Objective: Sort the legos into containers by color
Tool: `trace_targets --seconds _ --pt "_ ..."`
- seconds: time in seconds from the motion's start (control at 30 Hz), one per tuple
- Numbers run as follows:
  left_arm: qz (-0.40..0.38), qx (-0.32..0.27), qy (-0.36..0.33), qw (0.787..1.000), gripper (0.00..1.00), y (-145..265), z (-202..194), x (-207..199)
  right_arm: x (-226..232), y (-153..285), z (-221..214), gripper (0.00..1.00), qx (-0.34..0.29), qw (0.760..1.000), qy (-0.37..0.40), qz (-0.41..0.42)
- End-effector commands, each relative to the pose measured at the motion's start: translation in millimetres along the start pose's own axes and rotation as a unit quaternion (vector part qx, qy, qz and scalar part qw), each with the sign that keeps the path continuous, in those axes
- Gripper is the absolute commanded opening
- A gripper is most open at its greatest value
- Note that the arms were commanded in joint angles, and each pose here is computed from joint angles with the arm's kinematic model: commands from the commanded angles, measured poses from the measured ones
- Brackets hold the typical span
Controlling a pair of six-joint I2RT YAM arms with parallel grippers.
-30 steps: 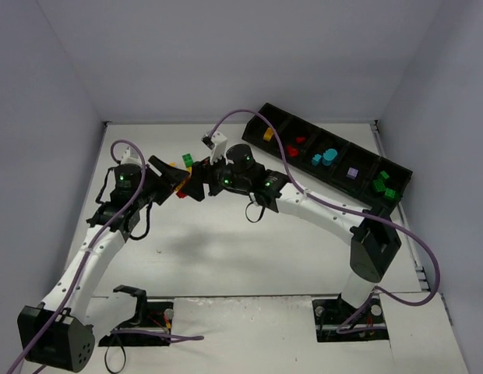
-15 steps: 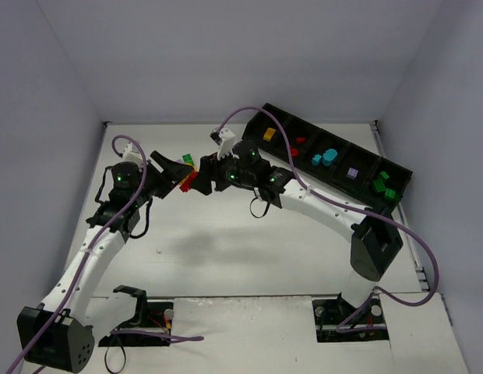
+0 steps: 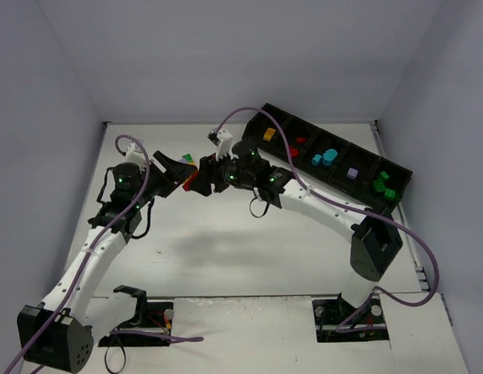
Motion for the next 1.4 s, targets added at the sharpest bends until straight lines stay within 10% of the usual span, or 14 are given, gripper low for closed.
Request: trace_targets --seconds 0.0,0.23,0.43,1.0,1.37 --pt "-0.048 -0.036 -0.029 0.998 0.0 4.9 14.9 -25.2 24.5 1.9 35.1 0.53 -0.051 0.998 0.015 0.041" --pt "-0.048 -0.04 -0.035 0.997 0.0 6.8 11.9 -27.2 21.6 0.4 36.0 0.41 -0.058 0.998 0.01 0.035" --pt "-0.037 -0.044 -0.037 0.998 0.0 8.4 10.2 -24.4 18.4 0.1 31.0 0.0 -0.057 0.998 0.008 0.029" --pt "0.012 -0.062 -0.03 0.998 0.0 2.5 15.3 -6.6 -38.3 35.7 -68.1 0.0 0.035 0.998 -0.021 -0.053" --pt "-0.009 0.021 -0.178 0.984 0.0 20.3 -15.1 4.1 -227.3 127.1 59.6 0.0 -0.094 0.944 0.0 -0.317"
Point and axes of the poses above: each gripper's point midway between its finger pads, its own y axis back along the fingers, its own x axis along the line the jaws close on, z = x × y, the point moved 2 cm from there along y, back along the fingers, and after that the axes turned 3 degrees about -y, right-handed, at the moved point
